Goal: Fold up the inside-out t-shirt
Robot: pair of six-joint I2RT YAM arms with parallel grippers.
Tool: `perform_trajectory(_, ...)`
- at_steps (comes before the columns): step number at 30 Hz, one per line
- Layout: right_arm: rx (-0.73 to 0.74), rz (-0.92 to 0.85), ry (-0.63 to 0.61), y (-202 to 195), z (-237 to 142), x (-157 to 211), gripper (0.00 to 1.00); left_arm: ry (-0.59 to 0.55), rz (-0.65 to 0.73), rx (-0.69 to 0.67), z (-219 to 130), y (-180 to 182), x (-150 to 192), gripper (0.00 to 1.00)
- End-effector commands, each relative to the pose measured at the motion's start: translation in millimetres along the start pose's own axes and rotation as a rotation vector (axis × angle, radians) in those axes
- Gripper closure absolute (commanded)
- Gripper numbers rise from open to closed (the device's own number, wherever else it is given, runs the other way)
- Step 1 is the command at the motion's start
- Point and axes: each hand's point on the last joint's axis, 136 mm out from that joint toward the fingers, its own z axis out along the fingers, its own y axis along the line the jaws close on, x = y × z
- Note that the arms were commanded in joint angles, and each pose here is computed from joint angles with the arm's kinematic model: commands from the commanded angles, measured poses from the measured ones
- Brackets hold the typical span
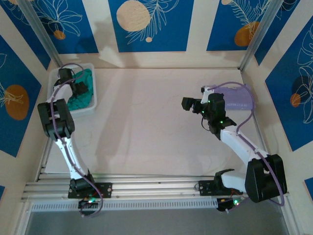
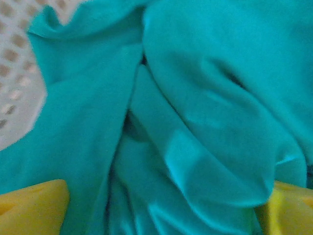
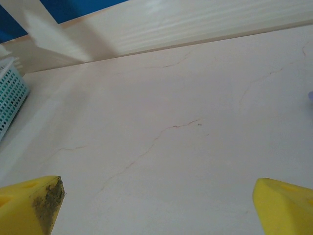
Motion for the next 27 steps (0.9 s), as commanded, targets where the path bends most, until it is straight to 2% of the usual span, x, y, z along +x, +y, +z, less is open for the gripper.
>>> perform_trajectory(1,-0.014,0.03,-0.004,-1,0,1,0.01,0.081,0.014,0.051,6,-6,6,0.16)
perform_trajectory(4,-0.008,0.044,0.003,-4,-1,1,0.01,0.098,0.014,0.085,13,-12,6,0.36)
perform_trajectory(7,0.0,0.052,0.003,-6,-5,0,0.01,0.083,-0.003,0.131,6,-16,-5,0.67)
perform_trajectory(8,0.0,0.054,-0.003,-6,-7,-2,0.01,0.064,-0.012,0.14,-2,-16,-12,0.8)
perform_trajectory(10,0.002,0.055,-0.016,-5,-12,-6,0.01,0.01,-0.028,0.152,-23,-16,-27,0.98)
perform_trajectory(12,0.004,0.058,-0.025,-5,-18,-10,0.01,-0.081,-0.045,0.174,-56,-19,-50,1.0)
perform_trajectory(15,0.002,0.068,-0.03,-3,-24,-14,0.01,-0.255,-0.07,0.239,-127,-27,-85,1.0)
perform_trajectory(20,-0.009,0.078,-0.017,1,-30,-17,0.01,-0.596,-0.097,0.382,-284,-39,-132,1.0)
perform_trajectory(24,-0.009,0.078,-0.011,3,-33,-19,0.01,-0.82,-0.036,0.498,-408,-64,-141,1.0)
perform_trajectory(27,-0.009,0.074,-0.009,4,-37,-24,0.01,-0.934,0.053,0.607,-487,-99,-125,1.0)
